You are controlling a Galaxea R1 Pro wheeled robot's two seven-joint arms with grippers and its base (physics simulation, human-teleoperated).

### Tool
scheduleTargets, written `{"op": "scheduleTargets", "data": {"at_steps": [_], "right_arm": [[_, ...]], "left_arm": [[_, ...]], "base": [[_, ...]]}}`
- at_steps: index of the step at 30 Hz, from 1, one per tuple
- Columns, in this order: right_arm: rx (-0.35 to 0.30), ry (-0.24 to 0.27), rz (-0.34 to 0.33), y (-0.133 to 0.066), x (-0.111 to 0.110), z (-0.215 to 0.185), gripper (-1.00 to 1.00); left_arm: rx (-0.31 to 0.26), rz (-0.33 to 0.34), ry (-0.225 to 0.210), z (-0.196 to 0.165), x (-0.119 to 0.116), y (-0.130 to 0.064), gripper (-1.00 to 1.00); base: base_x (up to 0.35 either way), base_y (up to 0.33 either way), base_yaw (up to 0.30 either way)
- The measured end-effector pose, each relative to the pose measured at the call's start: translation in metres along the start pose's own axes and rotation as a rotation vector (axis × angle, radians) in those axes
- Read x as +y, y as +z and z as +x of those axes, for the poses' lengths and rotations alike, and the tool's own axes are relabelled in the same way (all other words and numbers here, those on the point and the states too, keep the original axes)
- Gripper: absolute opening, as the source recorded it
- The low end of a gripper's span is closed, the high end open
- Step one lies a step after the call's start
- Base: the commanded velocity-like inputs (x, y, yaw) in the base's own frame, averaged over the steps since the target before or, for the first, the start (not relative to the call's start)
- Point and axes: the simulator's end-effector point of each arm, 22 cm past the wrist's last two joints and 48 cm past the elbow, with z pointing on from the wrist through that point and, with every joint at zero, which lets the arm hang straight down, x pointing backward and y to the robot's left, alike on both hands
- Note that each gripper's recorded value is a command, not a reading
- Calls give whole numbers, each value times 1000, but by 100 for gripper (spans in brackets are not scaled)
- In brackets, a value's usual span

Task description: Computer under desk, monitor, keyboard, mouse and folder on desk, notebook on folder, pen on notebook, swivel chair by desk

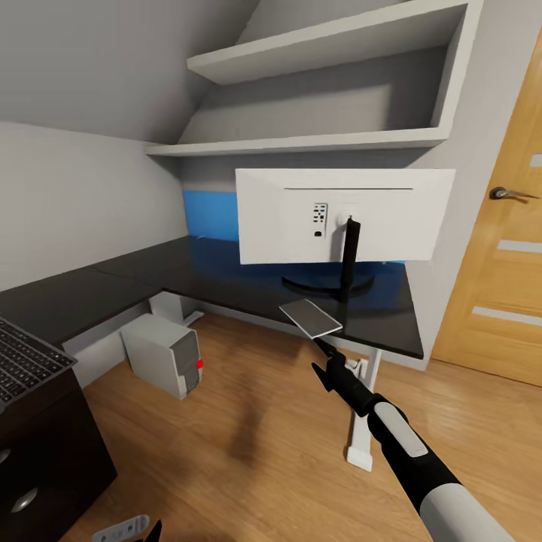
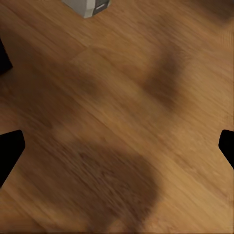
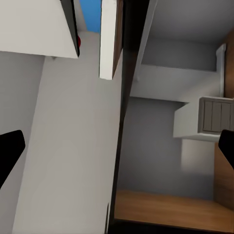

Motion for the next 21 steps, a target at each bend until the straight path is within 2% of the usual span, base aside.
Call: {"op": "scheduleTargets", "data": {"at_steps": [15, 21], "right_arm": [[-1, 0, 0, 0, 0, 0, 100], [1, 0, 1, 0, 0, 1, 100]], "left_arm": [[15, -14, 7, 8, 6, 1, 100], [21, -19, 11, 11, 8, 2, 100]], "base": [[146, 5, 0], [25, 2, 0]]}}
